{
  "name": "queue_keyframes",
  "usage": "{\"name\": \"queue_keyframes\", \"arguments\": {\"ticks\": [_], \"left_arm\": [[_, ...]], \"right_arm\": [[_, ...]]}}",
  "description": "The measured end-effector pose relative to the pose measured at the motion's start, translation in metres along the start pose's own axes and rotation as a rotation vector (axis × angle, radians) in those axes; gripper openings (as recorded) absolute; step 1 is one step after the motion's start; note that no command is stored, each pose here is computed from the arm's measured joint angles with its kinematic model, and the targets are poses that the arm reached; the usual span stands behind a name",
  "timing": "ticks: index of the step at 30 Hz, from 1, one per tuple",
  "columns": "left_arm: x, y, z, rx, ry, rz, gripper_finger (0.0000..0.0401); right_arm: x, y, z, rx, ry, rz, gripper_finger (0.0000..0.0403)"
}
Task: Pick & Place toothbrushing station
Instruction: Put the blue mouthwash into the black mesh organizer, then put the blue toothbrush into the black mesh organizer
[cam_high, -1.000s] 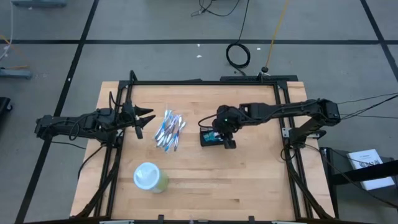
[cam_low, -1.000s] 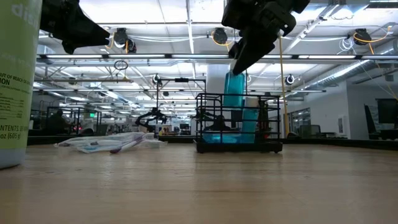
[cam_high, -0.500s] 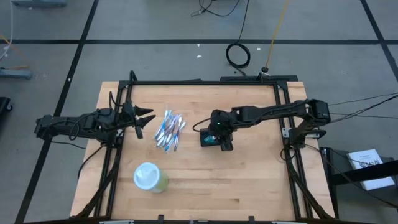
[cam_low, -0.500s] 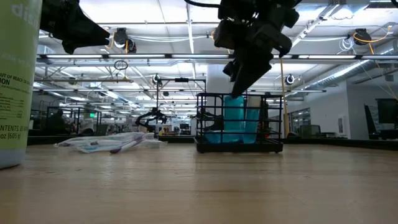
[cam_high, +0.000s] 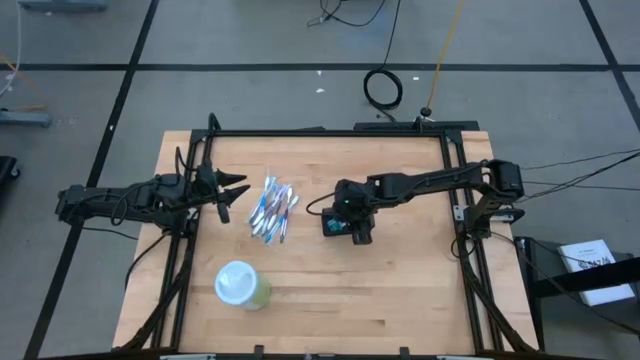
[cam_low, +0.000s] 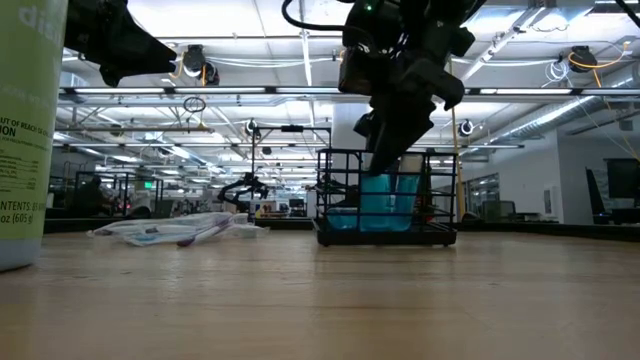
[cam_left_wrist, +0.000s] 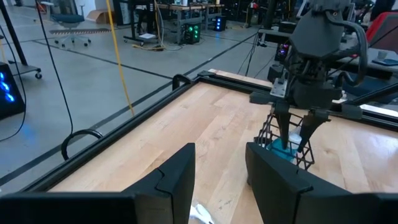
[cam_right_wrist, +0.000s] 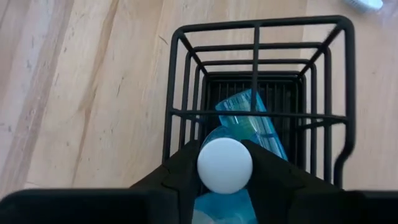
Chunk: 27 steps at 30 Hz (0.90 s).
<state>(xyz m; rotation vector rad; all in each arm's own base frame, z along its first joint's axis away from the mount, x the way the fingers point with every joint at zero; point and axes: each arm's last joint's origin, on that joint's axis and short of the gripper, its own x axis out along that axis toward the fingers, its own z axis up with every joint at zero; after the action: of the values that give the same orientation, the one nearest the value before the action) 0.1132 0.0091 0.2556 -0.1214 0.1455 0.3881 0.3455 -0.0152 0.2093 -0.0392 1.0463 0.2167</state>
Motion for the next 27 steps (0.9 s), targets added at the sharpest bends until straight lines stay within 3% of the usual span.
{"name": "queue_keyframes", "arguments": {"ticks": [15,27], "left_arm": [[0.0,0.0,0.0,0.0,0.0,0.0,0.015],[0.0,0.0,0.0,0.0,-0.001,0.0,0.015]], "right_arm": [[-0.017,0.002,0.006,0.018,-0.077,-0.017,0.0176],[-0.076,0.013,0.01,0.048,-0.244,-0.039,0.0179]]}}
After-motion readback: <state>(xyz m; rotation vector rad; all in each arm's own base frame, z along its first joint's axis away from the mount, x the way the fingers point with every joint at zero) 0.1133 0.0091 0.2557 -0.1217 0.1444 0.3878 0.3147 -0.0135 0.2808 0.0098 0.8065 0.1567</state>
